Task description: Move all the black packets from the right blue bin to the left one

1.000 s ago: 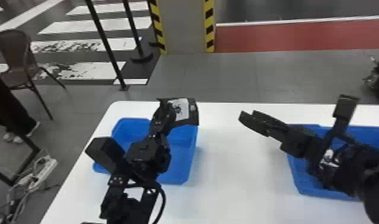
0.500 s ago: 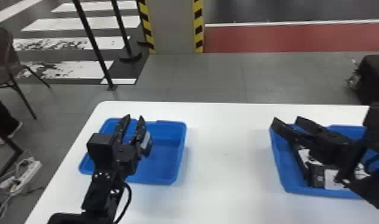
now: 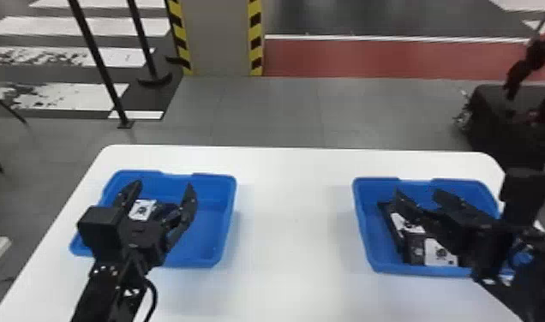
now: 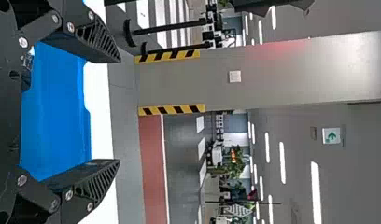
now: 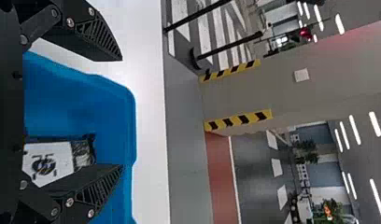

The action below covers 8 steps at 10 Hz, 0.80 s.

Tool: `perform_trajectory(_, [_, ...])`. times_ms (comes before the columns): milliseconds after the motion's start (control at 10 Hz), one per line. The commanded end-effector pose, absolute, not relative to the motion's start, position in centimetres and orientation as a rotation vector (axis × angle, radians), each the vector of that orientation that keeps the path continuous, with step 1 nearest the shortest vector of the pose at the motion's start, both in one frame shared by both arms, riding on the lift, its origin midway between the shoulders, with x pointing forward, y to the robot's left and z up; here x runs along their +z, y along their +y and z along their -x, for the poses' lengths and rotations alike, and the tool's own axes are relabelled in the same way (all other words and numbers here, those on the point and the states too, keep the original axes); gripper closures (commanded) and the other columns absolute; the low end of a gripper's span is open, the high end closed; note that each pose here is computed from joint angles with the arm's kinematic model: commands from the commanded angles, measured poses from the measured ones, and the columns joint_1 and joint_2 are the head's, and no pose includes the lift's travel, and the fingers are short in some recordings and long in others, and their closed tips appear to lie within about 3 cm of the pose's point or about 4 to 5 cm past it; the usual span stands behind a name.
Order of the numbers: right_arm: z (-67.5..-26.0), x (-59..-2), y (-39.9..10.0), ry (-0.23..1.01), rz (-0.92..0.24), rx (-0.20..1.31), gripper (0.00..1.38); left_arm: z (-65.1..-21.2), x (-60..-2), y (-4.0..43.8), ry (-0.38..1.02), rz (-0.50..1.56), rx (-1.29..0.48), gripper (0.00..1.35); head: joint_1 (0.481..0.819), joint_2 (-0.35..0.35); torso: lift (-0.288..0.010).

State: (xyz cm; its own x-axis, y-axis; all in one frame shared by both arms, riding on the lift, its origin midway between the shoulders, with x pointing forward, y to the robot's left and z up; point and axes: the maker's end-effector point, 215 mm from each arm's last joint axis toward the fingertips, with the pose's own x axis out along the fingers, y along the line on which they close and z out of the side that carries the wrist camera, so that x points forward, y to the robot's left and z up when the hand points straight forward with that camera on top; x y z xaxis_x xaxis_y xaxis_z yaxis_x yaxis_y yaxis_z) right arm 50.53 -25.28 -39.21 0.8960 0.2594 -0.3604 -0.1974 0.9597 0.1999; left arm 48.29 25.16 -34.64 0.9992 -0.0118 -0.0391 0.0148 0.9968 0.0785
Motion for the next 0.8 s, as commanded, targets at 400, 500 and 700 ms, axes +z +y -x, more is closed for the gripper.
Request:
perform_trajectory(400, [-44.9, -45.2, -28.1, 0.662, -0.112, 0.079, 0.23, -48.0, -33.3, 24.7, 0.016, -0.054, -0.028, 0.19, 0.695, -0.036, -0.110])
perform_trajectory(500, [-44.3, -45.8, -28.3, 0.695, -0.109, 0.062, 0.23, -47.9, -33.5, 24.7, 0.018, -0.054, -0.028, 0.19, 0.695, -0.041, -0.110])
perform_trajectory(700, [-44.0, -45.4, -29.4, 0.712, -0.078, 0.003, 0.23, -47.8, -33.6, 24.5, 0.020, -0.051, -0.032, 0.19, 0.695, -0.051, -0.110])
